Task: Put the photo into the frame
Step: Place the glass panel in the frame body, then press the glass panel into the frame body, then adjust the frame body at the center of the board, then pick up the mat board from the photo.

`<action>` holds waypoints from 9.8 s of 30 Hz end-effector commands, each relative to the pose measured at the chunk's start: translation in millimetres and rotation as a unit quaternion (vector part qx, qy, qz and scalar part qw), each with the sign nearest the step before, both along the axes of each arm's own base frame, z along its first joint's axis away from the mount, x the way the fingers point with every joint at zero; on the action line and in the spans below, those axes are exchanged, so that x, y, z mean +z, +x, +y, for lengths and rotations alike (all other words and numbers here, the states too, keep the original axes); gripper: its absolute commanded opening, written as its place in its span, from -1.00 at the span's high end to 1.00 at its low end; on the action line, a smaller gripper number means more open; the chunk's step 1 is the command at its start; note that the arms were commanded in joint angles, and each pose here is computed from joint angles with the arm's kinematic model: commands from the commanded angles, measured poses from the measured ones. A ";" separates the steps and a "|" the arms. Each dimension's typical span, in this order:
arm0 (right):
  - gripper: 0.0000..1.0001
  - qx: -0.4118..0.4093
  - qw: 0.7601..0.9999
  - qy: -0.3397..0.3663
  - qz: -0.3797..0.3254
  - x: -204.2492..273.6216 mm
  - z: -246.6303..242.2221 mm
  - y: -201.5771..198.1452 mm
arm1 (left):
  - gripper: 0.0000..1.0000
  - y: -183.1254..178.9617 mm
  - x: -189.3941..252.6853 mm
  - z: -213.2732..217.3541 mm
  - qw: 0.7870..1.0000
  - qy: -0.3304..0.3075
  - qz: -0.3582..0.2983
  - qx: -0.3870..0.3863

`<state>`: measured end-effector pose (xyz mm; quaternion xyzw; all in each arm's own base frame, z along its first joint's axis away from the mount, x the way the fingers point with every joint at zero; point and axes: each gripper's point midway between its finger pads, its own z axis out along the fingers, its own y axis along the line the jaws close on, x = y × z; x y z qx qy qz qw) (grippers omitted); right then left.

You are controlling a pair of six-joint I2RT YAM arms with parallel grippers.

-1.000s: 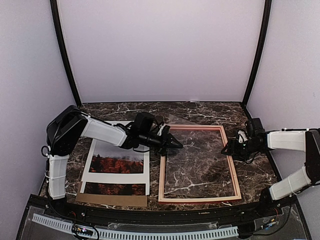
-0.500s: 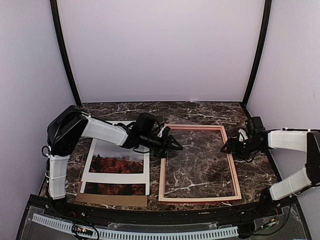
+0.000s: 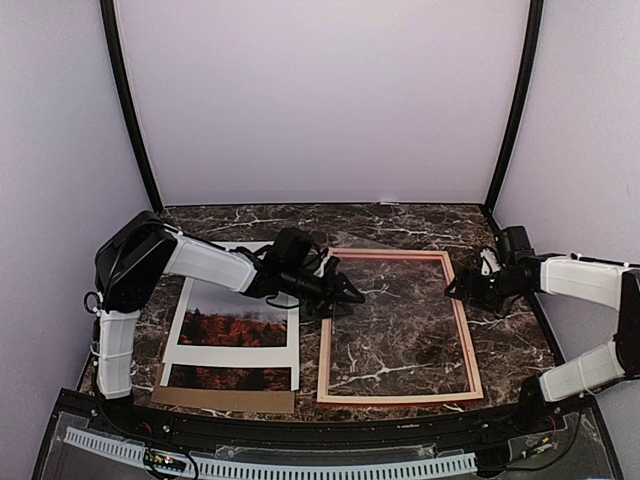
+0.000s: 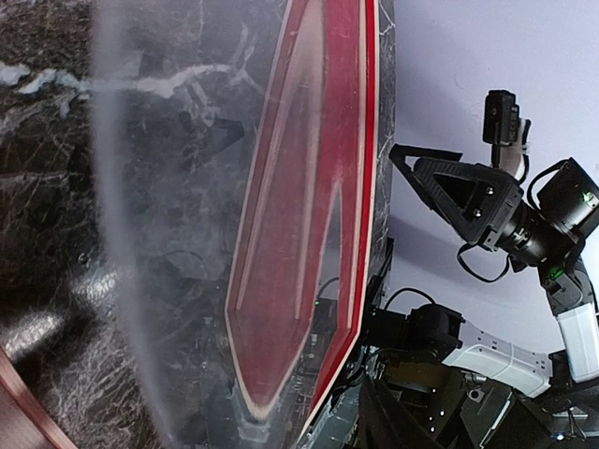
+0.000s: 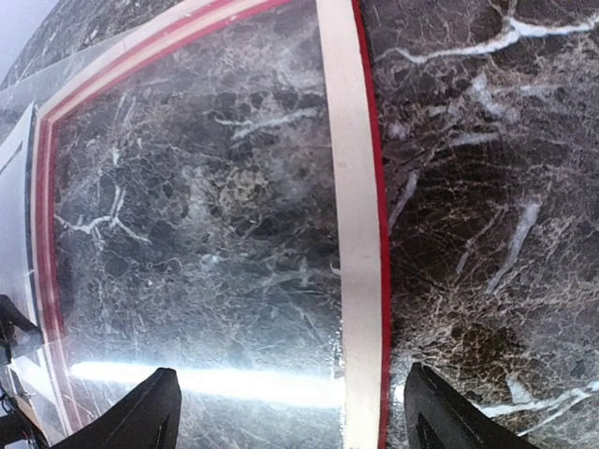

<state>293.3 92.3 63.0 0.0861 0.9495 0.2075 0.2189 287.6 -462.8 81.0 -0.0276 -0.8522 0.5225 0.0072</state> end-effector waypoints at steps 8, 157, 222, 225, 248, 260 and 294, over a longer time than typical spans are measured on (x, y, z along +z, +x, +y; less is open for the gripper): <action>-0.67 0.038 0.997 0.034 -0.061 44.1 34.5 19.3 | 0.09 -4.8 -14.3 2.2 1.000 0.019 -0.007 -0.003; 0.40 0.045 0.995 -0.090 0.018 -28.7 7.7 18.0 | -0.26 193.8 15.2 105.2 0.834 0.380 -0.397 0.052; 0.33 0.034 0.996 -0.080 0.025 -34.5 5.1 29.3 | -0.31 173.4 77.1 116.9 0.833 0.381 -0.397 0.066; 0.37 0.029 0.995 -0.090 0.025 -36.5 1.0 35.3 | -0.32 163.8 90.7 135.5 0.826 0.390 -0.400 0.077; -0.20 0.007 0.990 -0.137 -0.037 17.9 -22.8 95.3 | -0.52 95.5 73.4 298.1 0.834 0.438 -0.297 0.157; -0.56 0.115 0.984 0.042 -0.131 89.0 149.8 62.8 | -0.51 67.6 29.5 369.7 0.886 0.381 -0.180 0.191; -0.23 0.284 0.958 0.024 -0.022 -31.5 391.8 24.1 | -0.34 70.0 -37.2 440.2 0.916 0.339 -0.039 0.211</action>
